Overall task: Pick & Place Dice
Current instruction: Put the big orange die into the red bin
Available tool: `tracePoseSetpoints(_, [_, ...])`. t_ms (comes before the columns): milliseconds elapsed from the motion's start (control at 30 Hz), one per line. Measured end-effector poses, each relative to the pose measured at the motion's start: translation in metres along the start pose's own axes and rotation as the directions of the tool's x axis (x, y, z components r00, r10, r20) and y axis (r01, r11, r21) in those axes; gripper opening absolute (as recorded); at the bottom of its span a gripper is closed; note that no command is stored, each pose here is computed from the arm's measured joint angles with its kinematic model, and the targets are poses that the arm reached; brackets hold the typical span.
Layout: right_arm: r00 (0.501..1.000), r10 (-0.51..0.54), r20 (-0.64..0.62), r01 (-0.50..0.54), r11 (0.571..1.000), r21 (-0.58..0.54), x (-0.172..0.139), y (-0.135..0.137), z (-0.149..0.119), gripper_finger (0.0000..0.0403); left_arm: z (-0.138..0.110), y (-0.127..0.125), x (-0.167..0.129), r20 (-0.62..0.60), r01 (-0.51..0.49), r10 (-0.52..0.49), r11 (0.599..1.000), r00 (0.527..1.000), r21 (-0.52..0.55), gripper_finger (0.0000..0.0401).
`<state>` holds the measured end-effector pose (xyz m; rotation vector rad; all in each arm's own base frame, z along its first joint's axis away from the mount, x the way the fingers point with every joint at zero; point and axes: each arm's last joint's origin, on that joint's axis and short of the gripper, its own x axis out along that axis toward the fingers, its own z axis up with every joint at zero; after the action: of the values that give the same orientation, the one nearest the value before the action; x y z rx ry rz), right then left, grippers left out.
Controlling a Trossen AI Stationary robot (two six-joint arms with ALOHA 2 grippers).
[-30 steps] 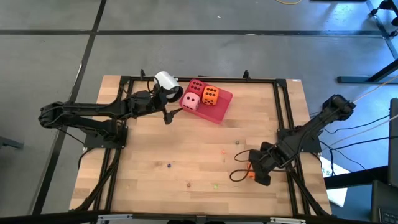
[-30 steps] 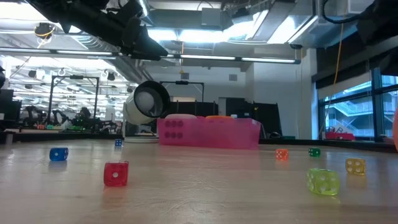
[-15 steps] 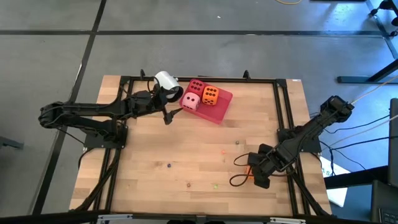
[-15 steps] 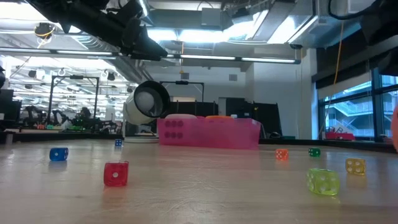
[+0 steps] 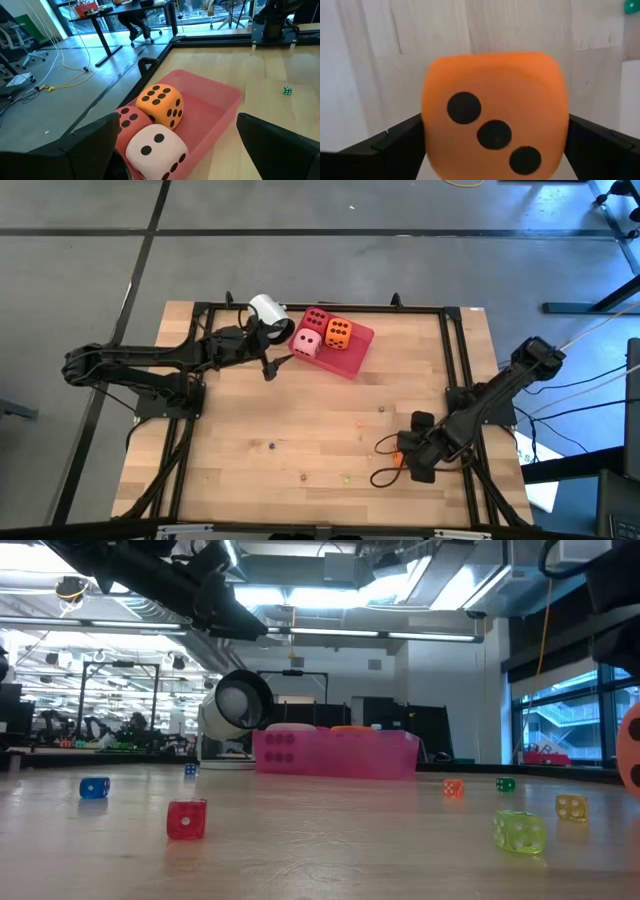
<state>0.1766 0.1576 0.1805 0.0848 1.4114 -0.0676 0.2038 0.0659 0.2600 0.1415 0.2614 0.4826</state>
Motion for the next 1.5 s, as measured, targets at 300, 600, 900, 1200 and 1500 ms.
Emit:
tracePoseSetpoints(300, [0.999, -0.028, -0.019, 0.029, 0.999, 0.02, 0.009, 0.002, 0.001, 0.0396, 0.0, 0.0, 0.0, 0.002, 0.0, 0.0, 1.0, 1.0, 0.0, 0.04])
tracePoseSetpoints(600, [1.0, -0.019, -0.018, 0.019, 0.999, 0.039, 0.009, 0.003, 0.001, 0.0373, 0.0, 0.0, 0.0, 0.002, 0.0, 0.0, 1.0, 1.0, 0.0, 0.04])
tracePoseSetpoints(900, [0.999, -0.024, 0.037, 0.023, 0.999, 0.04, -0.001, 0.005, 0.014, 0.0385, 0.0, 0.0, 0.0, 0.002, 0.0, 0.0, 1.0, 1.0, -0.001, 0.04])
tracePoseSetpoints(1200, [0.966, -0.129, 0.224, 0.145, 0.988, -0.055, -0.035, -0.002, 0.052, 0.0372, 0.0, 0.0, 0.0, 0.003, 0.0, 0.0, 1.0, 1.0, -0.001, 0.04])
tracePoseSetpoints(1500, [0.763, -0.447, 0.467, 0.557, 0.821, -0.124, -0.045, -0.05, 0.104, 0.0378, 0.0, -0.001, 0.0, 0.007, 0.03, -0.03, 1.0, 1.0, -0.001, 0.04])
